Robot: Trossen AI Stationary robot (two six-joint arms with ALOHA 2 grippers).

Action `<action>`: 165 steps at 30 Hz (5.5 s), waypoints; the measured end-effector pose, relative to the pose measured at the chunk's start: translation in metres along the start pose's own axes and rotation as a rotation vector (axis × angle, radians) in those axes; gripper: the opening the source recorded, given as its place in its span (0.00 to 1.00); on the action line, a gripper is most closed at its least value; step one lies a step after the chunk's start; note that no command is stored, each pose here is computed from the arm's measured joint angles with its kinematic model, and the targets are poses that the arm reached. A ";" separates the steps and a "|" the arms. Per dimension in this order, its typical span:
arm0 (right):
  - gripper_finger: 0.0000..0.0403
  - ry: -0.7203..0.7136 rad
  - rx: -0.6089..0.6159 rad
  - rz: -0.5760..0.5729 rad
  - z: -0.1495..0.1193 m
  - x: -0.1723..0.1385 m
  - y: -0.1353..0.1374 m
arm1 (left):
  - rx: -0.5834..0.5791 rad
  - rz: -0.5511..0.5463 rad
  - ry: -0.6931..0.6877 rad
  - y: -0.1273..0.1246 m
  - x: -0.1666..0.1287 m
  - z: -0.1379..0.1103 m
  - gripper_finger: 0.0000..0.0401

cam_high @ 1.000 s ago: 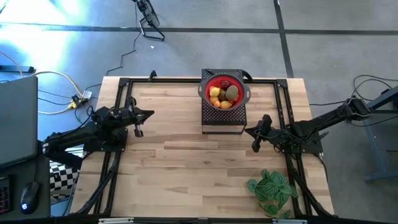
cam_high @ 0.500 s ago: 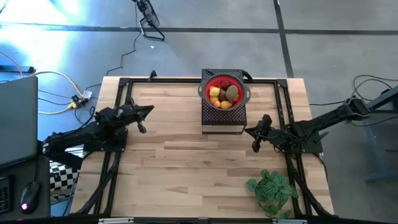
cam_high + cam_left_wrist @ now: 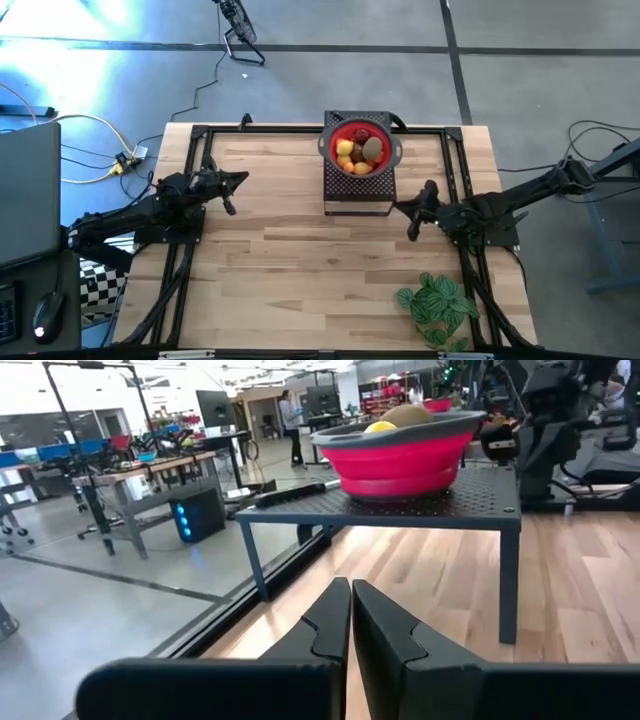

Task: Pick & Place Fruit
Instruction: Return to Home Position

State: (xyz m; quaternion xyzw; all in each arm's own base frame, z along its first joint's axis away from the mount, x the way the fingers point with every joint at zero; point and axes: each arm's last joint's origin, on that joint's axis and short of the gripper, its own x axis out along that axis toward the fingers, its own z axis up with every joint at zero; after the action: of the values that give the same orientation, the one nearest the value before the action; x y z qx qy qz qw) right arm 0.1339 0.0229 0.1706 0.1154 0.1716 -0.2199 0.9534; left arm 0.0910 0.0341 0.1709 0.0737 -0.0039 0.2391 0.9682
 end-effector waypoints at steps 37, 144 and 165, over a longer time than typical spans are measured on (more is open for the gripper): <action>0.00 -0.156 -0.072 0.343 0.026 -0.033 -0.039 | 0.003 -0.001 0.001 0.000 0.000 0.000 0.03; 0.00 -0.340 -0.116 0.246 -0.004 -0.011 -0.055 | 0.002 0.000 0.001 0.000 0.000 0.000 0.03; 0.00 -0.340 -0.116 0.246 -0.004 -0.011 -0.055 | 0.002 -0.001 0.001 0.000 0.000 0.000 0.03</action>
State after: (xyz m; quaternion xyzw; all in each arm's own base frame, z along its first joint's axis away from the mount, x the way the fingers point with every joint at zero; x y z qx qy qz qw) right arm 0.0981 -0.0198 0.1638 0.0415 0.0054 -0.1079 0.9933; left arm 0.0912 0.0341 0.1704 0.0746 -0.0030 0.2387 0.9682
